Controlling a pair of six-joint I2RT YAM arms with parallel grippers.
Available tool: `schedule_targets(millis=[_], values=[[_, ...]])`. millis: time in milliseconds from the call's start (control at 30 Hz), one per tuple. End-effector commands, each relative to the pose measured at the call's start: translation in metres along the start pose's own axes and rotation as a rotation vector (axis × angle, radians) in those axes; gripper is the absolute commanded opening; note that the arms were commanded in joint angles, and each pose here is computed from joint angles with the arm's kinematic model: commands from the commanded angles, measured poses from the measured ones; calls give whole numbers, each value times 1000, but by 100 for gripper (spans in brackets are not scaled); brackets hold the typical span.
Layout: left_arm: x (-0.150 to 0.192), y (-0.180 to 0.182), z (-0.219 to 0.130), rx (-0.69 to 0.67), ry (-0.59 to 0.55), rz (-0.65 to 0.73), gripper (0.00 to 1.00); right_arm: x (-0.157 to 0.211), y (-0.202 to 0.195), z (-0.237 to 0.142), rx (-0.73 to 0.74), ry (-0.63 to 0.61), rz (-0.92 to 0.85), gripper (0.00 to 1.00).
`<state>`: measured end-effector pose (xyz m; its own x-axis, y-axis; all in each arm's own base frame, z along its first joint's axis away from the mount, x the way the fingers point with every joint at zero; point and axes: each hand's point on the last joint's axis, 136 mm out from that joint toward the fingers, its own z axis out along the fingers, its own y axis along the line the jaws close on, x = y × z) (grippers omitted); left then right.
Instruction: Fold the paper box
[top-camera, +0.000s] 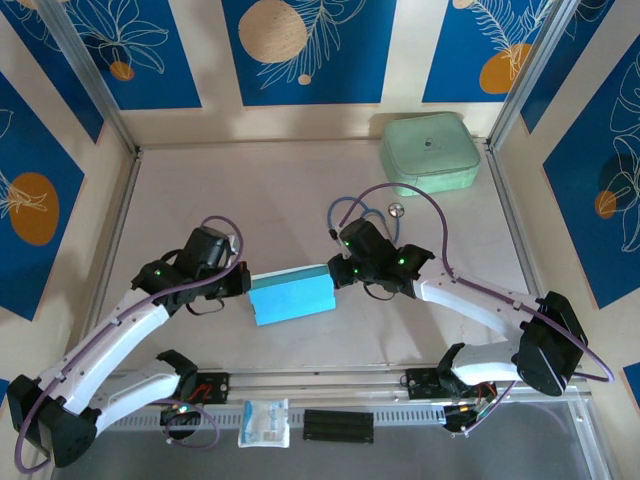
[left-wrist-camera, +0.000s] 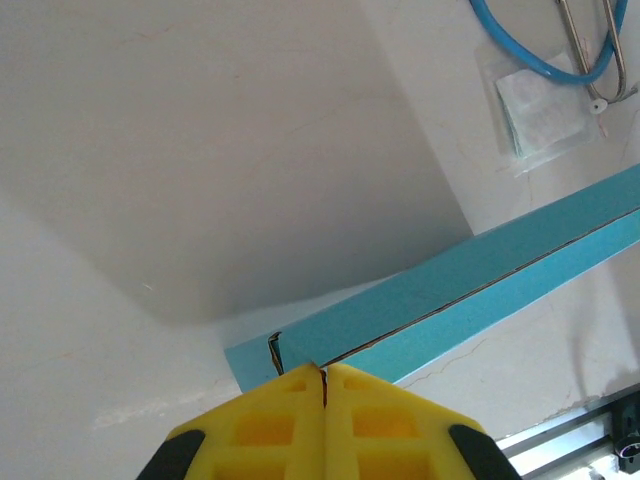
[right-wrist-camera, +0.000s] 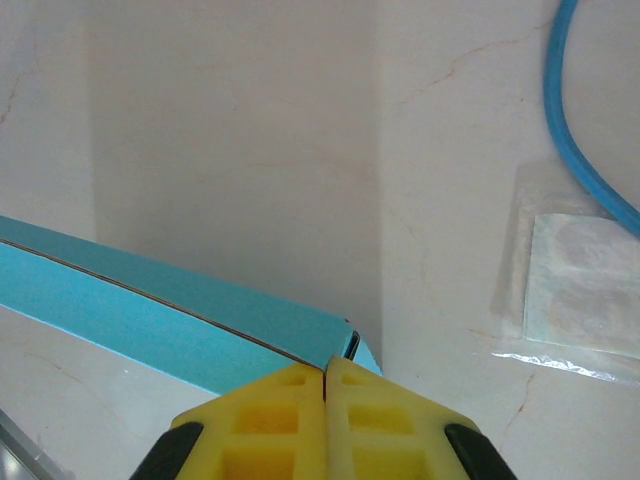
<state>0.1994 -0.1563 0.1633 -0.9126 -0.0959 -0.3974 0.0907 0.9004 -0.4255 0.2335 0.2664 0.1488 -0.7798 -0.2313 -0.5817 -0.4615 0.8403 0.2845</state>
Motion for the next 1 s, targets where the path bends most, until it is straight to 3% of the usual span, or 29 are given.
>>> schedule_targets(millis=[0, 233, 433, 767, 967], values=[[-8, -33, -4, 162, -20, 20, 0, 29, 11, 7, -62, 110, -8, 2], [-15, -40, -10, 196, -64, 50, 0, 21, 15, 4, -71, 62, -4, 1], [-43, -50, -17, 222, -208, 140, 0, -4, 19, -3, -54, -35, -45, 0], [-71, -36, -1, 73, -291, 241, 0, -58, 27, -5, -13, -235, -166, 0], [-87, -38, -2, 55, -375, 323, 0, -87, 28, -12, 31, -365, -249, 0]])
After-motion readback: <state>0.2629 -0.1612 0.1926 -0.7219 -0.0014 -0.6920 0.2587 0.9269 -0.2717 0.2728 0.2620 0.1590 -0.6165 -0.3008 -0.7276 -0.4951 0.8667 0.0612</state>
